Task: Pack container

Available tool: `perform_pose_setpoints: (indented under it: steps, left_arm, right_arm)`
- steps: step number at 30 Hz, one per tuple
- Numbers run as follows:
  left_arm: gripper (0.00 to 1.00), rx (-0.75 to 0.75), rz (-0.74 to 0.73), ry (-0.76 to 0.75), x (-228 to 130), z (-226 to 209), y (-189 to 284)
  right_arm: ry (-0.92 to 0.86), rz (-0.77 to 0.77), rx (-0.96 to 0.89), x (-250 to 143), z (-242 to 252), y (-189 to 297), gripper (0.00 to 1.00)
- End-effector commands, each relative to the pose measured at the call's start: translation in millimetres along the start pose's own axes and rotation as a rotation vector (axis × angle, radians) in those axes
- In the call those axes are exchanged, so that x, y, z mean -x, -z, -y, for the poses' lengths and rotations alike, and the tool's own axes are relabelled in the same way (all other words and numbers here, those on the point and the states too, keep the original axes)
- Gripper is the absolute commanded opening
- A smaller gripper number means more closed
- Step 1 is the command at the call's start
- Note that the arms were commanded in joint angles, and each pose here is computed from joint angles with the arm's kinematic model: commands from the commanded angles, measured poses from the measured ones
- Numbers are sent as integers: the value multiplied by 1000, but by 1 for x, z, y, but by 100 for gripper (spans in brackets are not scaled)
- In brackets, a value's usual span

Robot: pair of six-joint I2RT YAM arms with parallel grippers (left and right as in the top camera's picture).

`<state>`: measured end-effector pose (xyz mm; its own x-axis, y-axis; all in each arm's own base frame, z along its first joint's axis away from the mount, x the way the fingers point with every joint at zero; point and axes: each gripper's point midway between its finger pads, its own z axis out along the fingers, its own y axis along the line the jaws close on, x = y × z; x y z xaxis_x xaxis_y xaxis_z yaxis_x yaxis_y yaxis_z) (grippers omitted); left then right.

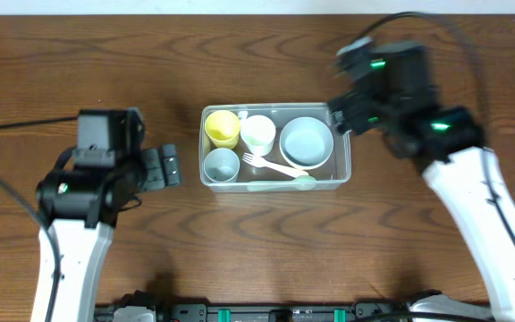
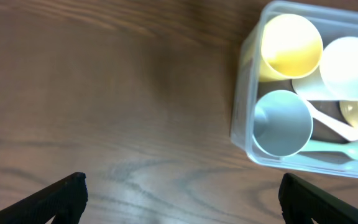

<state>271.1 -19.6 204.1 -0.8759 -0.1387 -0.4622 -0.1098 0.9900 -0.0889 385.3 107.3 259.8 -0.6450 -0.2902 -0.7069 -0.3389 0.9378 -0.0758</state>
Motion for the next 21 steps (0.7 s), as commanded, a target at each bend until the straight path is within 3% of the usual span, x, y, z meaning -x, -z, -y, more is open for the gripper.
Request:
perform_pose_setpoints:
  steps: [1,11,15,21]
  left_arm:
    - [98,-3,-6,-90,19,13,-13]
    - [98,-2,-15,-90,36,18,-45]
    - [98,-3,-12,-109,31,16,-35]
    - [98,-31,107,-118,28,16,1]
  right_arm:
    - [-315,-12,-107,-11,50,6,99]
    - [-409,-59,-203,-35,100,15,99]
    - [-476,-89,-241,-48,100,26,99]
    - [-555,-36,-317,-66,101,57,99]
